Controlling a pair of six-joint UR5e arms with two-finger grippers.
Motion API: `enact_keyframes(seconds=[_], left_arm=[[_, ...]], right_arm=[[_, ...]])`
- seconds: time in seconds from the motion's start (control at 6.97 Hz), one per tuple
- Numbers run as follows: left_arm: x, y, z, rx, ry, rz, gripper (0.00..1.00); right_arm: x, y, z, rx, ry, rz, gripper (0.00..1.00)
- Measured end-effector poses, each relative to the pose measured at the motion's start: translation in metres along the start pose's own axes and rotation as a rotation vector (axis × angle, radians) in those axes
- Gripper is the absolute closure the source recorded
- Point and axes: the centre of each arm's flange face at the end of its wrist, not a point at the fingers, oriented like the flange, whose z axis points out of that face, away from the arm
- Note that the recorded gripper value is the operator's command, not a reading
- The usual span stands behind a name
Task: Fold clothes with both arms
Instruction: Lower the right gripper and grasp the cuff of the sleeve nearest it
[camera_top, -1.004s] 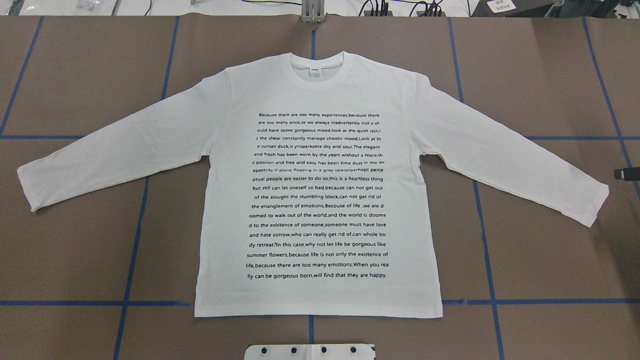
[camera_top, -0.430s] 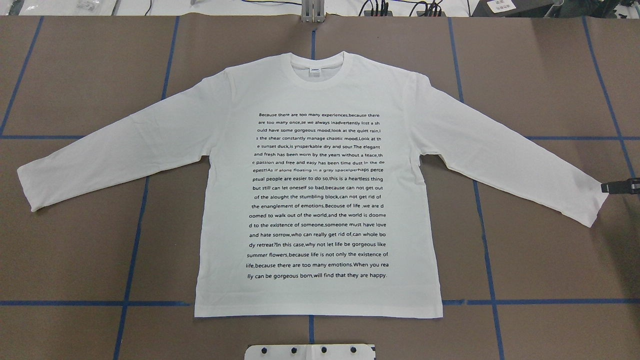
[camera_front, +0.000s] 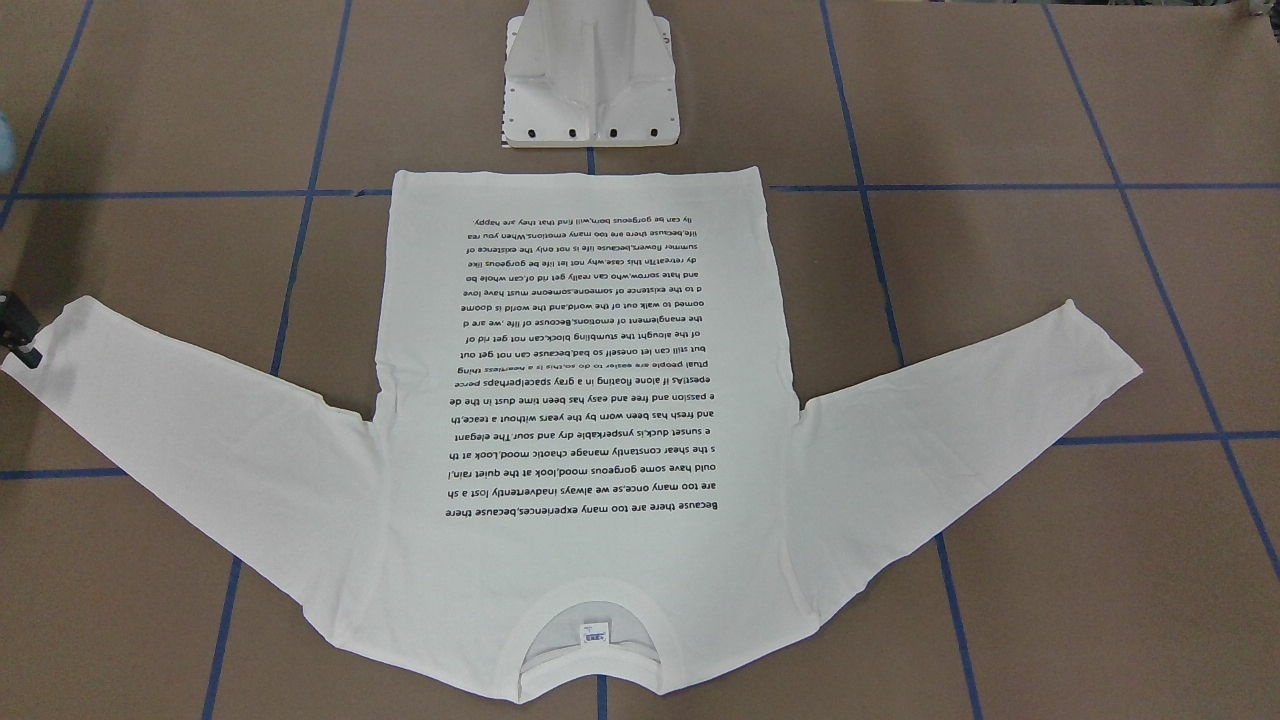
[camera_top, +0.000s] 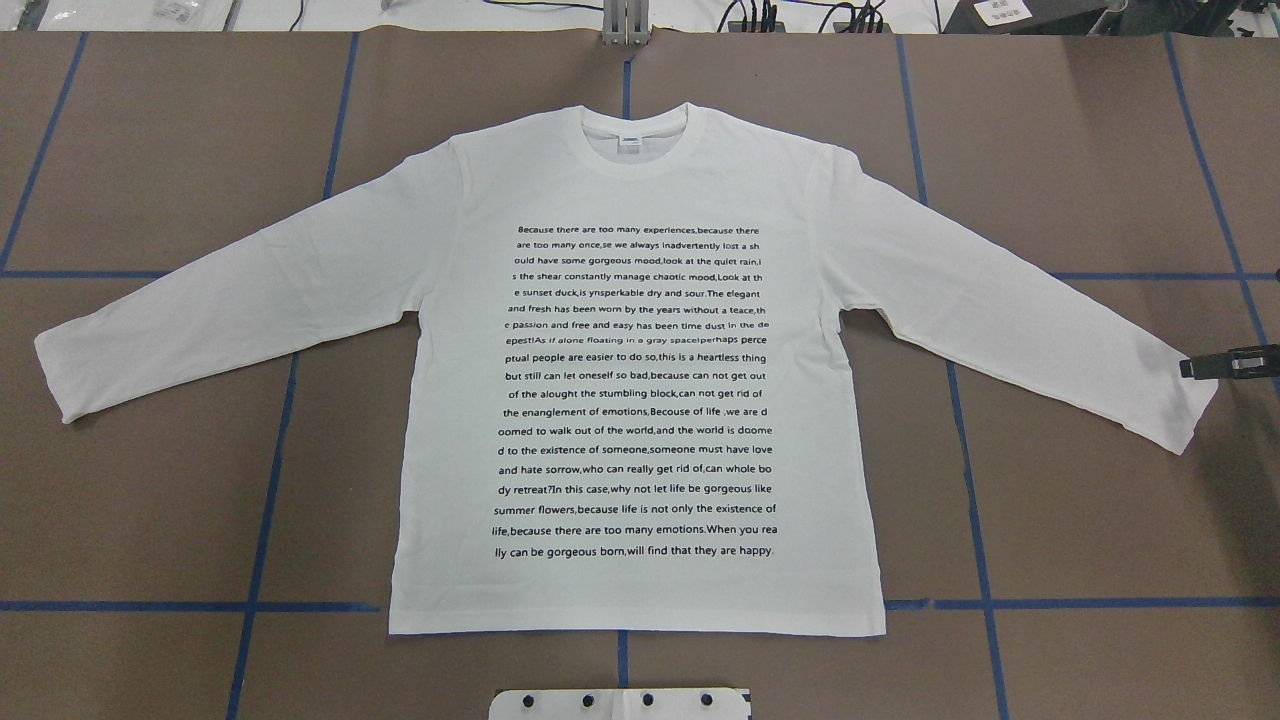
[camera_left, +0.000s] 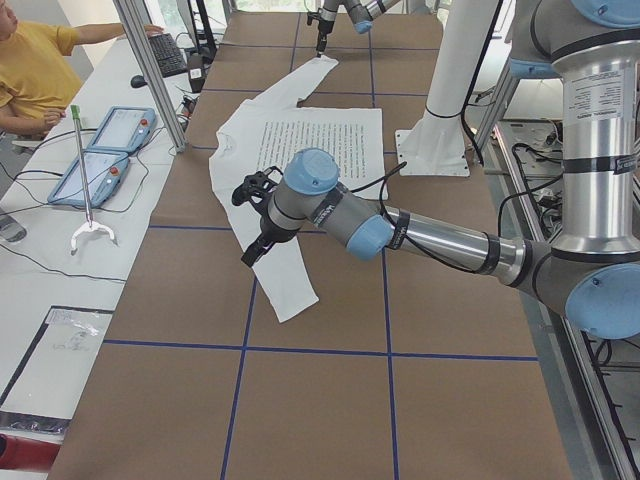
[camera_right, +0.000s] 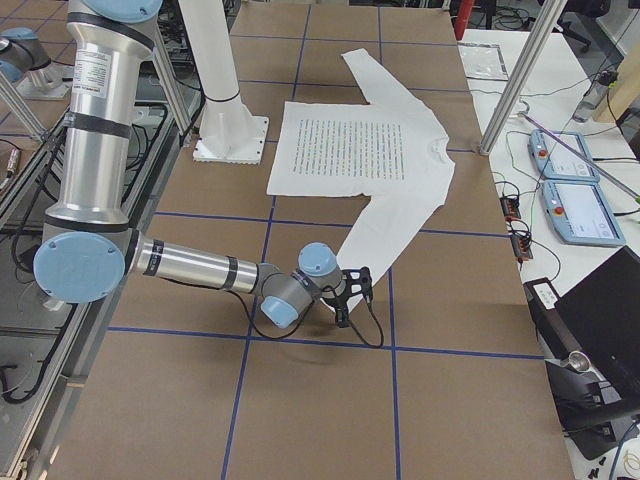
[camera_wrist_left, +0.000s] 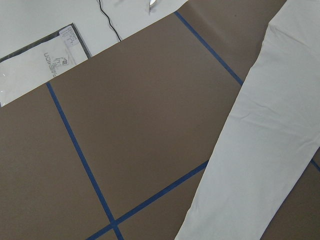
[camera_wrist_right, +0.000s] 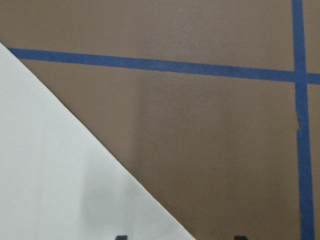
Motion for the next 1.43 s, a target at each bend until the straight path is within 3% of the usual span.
enact_keyframes(seconds=[0.29, 1.15, 1.29, 1.43], left_arm=[[-0.0018, 0.0017, 0.0017, -0.004, 0.0, -0.004, 0.0], [-0.0043, 0.0042, 0.0043, -0.01, 0.0, -0.01, 0.0], [-0.0044, 0.0045, 0.0044, -0.01, 0.001, -0.011, 0.0], [-0.0046, 0.0047, 0.0046, -0.011, 0.001, -0.011, 0.0]], right_arm=[[-0.0011, -0.0025, 0.0036, -0.002, -0.002, -0.001, 0.4], [-0.0015, 0.0024, 0.003, -0.011, -0.008, -0.006, 0.41], [-0.0007, 0.0038, 0.0032, -0.014, -0.007, -0.006, 0.51], [-0.0008, 0.0045, 0.0037, -0.016, -0.006, -0.006, 0.74]])
